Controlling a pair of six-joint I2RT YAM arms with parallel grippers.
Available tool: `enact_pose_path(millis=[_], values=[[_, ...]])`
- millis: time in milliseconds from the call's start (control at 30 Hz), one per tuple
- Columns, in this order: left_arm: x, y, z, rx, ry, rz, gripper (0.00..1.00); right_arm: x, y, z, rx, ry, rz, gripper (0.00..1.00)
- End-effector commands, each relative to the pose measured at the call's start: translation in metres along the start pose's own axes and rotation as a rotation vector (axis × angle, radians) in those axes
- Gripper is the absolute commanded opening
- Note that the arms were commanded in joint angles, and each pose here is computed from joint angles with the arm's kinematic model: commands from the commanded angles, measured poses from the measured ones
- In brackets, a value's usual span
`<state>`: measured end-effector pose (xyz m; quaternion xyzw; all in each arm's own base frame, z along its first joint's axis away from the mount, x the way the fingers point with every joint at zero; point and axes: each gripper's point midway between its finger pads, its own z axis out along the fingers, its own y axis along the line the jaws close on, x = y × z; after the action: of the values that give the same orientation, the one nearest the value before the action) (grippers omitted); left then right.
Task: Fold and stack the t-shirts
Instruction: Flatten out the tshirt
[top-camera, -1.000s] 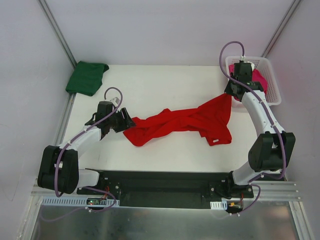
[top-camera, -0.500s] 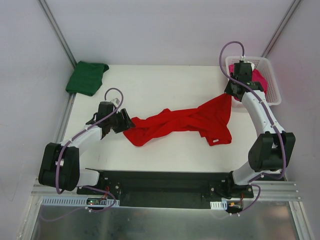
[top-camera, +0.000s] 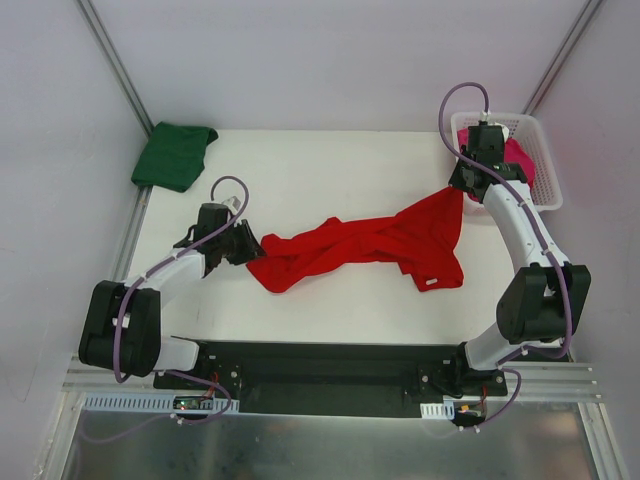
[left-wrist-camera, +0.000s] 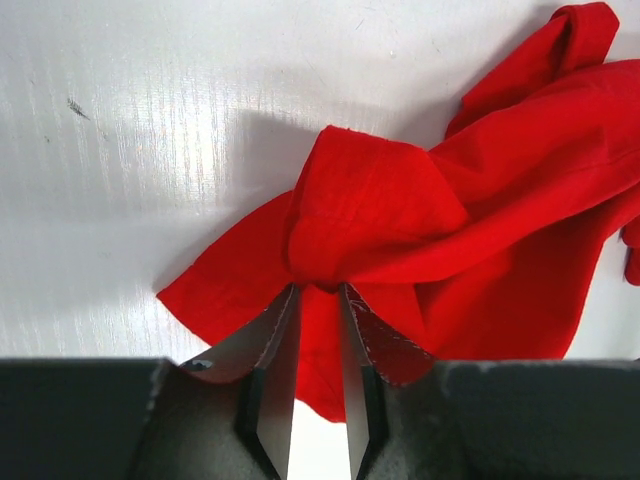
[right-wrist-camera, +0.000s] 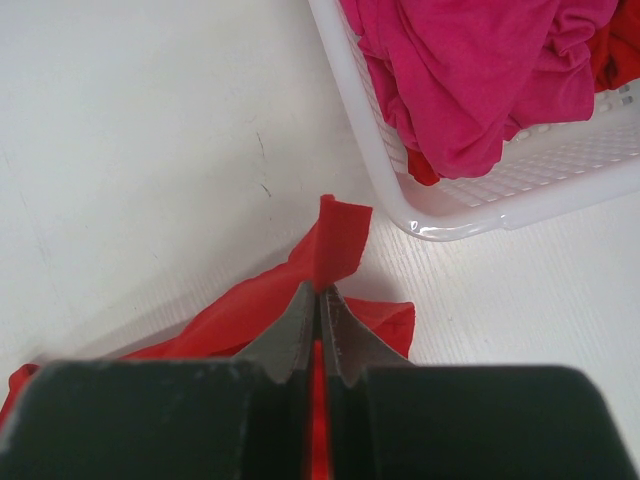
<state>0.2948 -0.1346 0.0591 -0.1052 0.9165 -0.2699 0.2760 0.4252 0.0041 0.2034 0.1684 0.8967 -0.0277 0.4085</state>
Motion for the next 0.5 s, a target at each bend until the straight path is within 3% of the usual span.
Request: enact_pose_path(millis=[0,167,200,300,333,367,467], values=[[-0.0167,-0.0017,0.0016,0.003,-0.044,0.014,0.19,-0.0116,0.0009,-0.0046,-0.014,-0.043,0.020,0.02],[-0.0174,-0.0024,0.0023,0.005,-0.045,0.018,0.11,-0.0119,0.0017,-0.0041,-0.017,-0.042,0.020,0.02],[-0.0175,-0.0021,0.0023,0.004,-0.046,0.019,0.05,-0.0118,0.0021,-0.0035,-0.018,-0.042,0.018,0.02],[-0.0179,-0.0028,0.0017,0.007,-0.048,0.022,0.03,-0.0117,0.0025,-0.0036,-0.020,-0.041,0.021,0.02],[-0.0175,-0.0021,0.0018,0.005,-0.048,0.023,0.08,-0.0112,0.0027,-0.0031,-0.021,-0.039,0.021,0.02],[-0.0177,-0.0019,0.0013,0.005,-0.050,0.022,0.18,-0.0112,0.0027,-0.0031,-0.021,-0.039,0.021,0.02],[-0.0188,-0.0015,-0.0001,0.001,-0.059,0.026,0.32,-0.0108,0.0027,-0.0025,-0.020,-0.038,0.021,0.02]])
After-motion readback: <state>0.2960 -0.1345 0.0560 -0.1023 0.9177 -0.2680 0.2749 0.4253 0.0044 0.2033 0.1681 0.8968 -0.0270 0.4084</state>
